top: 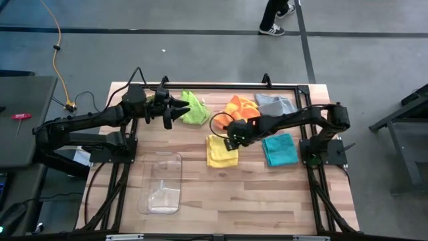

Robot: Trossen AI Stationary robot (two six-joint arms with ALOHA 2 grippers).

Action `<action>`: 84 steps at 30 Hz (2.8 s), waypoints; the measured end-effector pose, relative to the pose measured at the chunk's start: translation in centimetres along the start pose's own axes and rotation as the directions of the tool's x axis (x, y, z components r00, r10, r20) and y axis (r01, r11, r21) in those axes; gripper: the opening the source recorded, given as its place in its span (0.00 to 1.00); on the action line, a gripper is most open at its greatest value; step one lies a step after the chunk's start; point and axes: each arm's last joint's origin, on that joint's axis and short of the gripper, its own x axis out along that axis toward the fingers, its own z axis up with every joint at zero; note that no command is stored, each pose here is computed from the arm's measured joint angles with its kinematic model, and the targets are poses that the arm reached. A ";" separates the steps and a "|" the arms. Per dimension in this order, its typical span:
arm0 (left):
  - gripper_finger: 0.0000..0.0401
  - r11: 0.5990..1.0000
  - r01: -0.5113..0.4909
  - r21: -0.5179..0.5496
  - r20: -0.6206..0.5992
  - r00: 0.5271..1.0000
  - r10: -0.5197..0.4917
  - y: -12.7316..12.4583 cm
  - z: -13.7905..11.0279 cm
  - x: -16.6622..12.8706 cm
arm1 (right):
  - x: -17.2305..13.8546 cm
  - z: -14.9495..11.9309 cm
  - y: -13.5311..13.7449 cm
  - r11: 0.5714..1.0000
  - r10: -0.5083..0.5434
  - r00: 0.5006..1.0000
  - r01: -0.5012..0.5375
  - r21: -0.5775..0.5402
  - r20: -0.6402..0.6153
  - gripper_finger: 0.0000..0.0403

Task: Fold microfiber towels
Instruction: Stack the yellow towel on top of the blue towel

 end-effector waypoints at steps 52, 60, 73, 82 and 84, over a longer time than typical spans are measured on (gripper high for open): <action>0.42 1.000 -0.025 0.018 0.012 1.000 0.025 0.1 0.0 0.0 | -8.7 -5.0 -4.1 0.987 0.160 0.986 -0.160 -0.016 0.036 0.00; 0.42 1.000 -0.025 0.018 0.011 1.000 0.025 0.1 0.0 0.0 | -12.5 -6.7 -8.4 0.999 -0.017 1.000 0.017 0.033 0.012 0.00; 0.42 1.000 -0.025 0.018 0.012 1.000 0.025 0.1 0.0 0.0 | -12.3 -7.2 -10.4 0.969 -0.243 0.967 0.245 0.021 -0.073 0.00; 0.42 1.000 -0.026 0.011 0.013 1.000 0.026 0.1 0.1 0.0 | -7.1 -8.6 -13.1 0.912 -0.361 0.919 0.383 0.148 -0.159 0.00; 0.42 1.000 -0.026 0.011 0.013 1.000 0.026 0.1 0.1 0.0 | -6.8 -8.5 -13.4 0.899 -0.380 0.916 0.398 0.184 -0.128 0.00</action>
